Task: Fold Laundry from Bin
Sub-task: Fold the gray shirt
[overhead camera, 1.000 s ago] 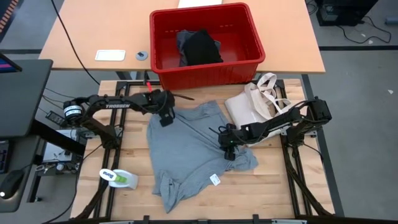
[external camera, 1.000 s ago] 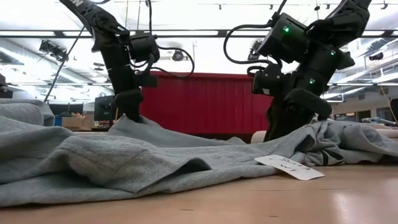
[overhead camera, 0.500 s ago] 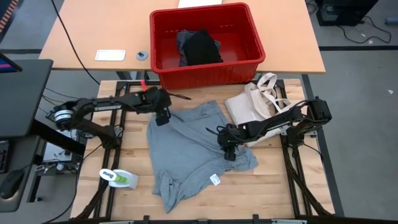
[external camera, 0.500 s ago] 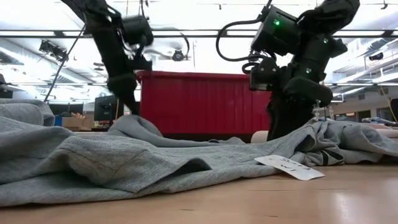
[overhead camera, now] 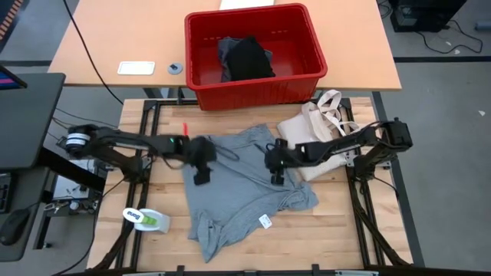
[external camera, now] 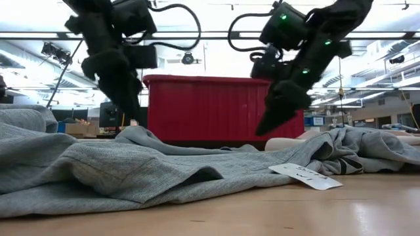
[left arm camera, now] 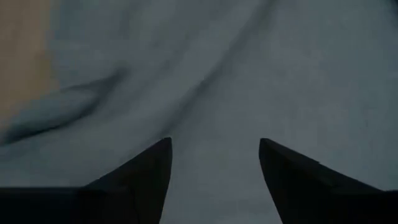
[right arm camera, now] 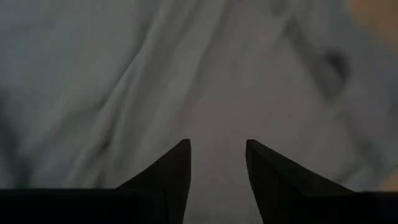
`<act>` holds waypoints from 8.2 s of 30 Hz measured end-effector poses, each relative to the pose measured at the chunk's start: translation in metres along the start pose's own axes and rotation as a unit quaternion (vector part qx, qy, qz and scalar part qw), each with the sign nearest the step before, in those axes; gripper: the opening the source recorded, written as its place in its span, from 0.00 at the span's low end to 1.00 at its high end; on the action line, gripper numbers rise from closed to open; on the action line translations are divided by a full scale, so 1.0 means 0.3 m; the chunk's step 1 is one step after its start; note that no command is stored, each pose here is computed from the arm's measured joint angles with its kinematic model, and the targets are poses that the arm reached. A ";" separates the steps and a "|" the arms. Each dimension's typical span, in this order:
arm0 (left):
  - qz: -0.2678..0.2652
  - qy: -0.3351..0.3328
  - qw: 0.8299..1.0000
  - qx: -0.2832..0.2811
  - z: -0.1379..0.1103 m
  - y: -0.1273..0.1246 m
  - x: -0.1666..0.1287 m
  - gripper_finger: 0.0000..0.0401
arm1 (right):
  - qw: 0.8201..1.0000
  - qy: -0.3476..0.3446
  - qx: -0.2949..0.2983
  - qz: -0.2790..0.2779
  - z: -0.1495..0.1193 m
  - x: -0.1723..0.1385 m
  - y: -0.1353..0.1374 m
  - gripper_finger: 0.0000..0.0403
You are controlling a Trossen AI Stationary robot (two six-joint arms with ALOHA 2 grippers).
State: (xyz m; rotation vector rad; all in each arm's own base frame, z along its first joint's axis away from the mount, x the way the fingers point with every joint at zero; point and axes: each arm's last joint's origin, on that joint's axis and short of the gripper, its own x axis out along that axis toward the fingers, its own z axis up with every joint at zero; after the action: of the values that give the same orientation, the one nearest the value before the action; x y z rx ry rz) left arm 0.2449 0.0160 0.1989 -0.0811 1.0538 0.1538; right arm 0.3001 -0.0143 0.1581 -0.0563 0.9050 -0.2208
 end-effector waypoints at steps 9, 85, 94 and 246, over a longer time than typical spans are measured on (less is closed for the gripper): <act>-0.049 0.015 0.997 0.052 -0.030 -0.197 0.159 0.53 | 0.988 -0.076 -0.114 -0.070 0.044 0.085 -0.153 0.40; -0.053 0.076 0.995 0.023 -0.086 -0.256 0.158 0.51 | 0.998 0.007 -0.041 -0.056 0.055 0.179 -0.294 0.04; -0.063 0.078 0.994 0.037 -0.102 -0.296 0.149 0.51 | 0.999 0.000 -0.010 -0.051 0.070 0.126 -0.304 0.04; -0.080 0.067 0.994 0.038 -0.232 -0.532 0.111 0.51 | 0.955 -0.099 0.022 -0.280 0.054 -0.029 -0.508 0.08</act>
State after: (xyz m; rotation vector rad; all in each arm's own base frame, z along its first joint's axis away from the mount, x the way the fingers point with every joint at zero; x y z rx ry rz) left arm 0.2276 -0.1482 0.1344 -0.1081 1.1803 -0.0376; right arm 0.2821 -0.1618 0.1963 -0.2906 0.6667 -0.7517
